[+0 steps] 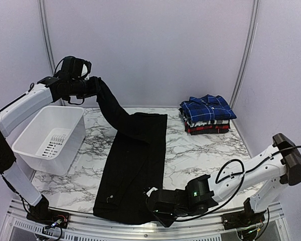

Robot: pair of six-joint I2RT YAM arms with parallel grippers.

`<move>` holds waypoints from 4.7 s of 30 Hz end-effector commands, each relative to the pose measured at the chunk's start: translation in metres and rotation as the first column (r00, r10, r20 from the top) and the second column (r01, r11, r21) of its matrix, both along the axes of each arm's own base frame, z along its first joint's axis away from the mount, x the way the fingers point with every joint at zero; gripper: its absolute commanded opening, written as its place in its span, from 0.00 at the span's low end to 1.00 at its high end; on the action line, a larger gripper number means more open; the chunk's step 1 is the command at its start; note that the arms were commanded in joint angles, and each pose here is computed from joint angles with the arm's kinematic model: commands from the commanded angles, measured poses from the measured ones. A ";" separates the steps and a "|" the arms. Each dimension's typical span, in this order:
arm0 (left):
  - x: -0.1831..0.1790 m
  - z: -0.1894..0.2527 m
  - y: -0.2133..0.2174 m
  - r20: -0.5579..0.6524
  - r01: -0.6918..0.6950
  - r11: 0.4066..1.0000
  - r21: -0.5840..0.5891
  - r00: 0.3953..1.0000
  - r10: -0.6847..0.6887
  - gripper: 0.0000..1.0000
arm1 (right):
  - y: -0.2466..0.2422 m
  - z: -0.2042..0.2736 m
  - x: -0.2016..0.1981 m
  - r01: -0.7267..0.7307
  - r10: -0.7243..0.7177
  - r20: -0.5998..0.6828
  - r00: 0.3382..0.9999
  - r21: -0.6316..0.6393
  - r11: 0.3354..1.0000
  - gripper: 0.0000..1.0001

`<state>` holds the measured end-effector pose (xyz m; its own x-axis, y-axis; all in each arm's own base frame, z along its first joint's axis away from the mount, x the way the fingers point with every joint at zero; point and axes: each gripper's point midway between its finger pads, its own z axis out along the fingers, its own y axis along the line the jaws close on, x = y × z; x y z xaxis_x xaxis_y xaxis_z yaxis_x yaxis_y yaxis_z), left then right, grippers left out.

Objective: Fold and stack the long sleeve shirts
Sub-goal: Fold the 1/3-folded shirt at the center of the board.

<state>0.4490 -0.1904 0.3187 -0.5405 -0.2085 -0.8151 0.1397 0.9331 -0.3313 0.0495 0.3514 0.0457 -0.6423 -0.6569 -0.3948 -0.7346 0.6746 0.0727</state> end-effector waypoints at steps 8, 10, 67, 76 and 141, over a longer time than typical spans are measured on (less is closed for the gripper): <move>0.014 -0.006 -0.003 -0.012 -0.001 1.000 -0.009 1.000 0.001 0.03 | 0.007 0.006 -0.053 -0.143 0.151 -0.167 0.974 0.057 0.988 0.00; 0.014 -0.006 -0.004 -0.014 0.001 1.000 -0.011 1.000 -0.001 0.03 | 0.009 0.007 -0.057 -0.152 0.163 -0.192 0.968 0.072 0.986 0.05; 0.062 -0.026 -0.052 -0.019 0.130 0.984 -0.123 0.991 -0.133 0.03 | -0.038 -0.001 0.531 0.577 -0.596 -0.075 0.799 0.374 0.726 0.27; 0.063 -0.013 -0.057 0.005 0.154 0.977 -0.145 0.988 -0.155 0.03 | -0.033 0.082 0.452 0.468 -0.520 0.040 0.853 0.380 0.798 0.47; 0.050 0.002 -0.050 0.055 0.180 0.979 -0.099 0.983 -0.175 0.03 | 0.072 0.043 0.052 0.318 -0.321 0.135 0.937 0.046 0.947 0.00</move>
<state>0.5042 -0.2480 0.2790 -0.6216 -0.1919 -0.7595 0.2742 0.8549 -0.4404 0.1061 0.4067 0.0741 -0.7706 -0.3993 -0.4967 -0.4387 0.8977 -0.0412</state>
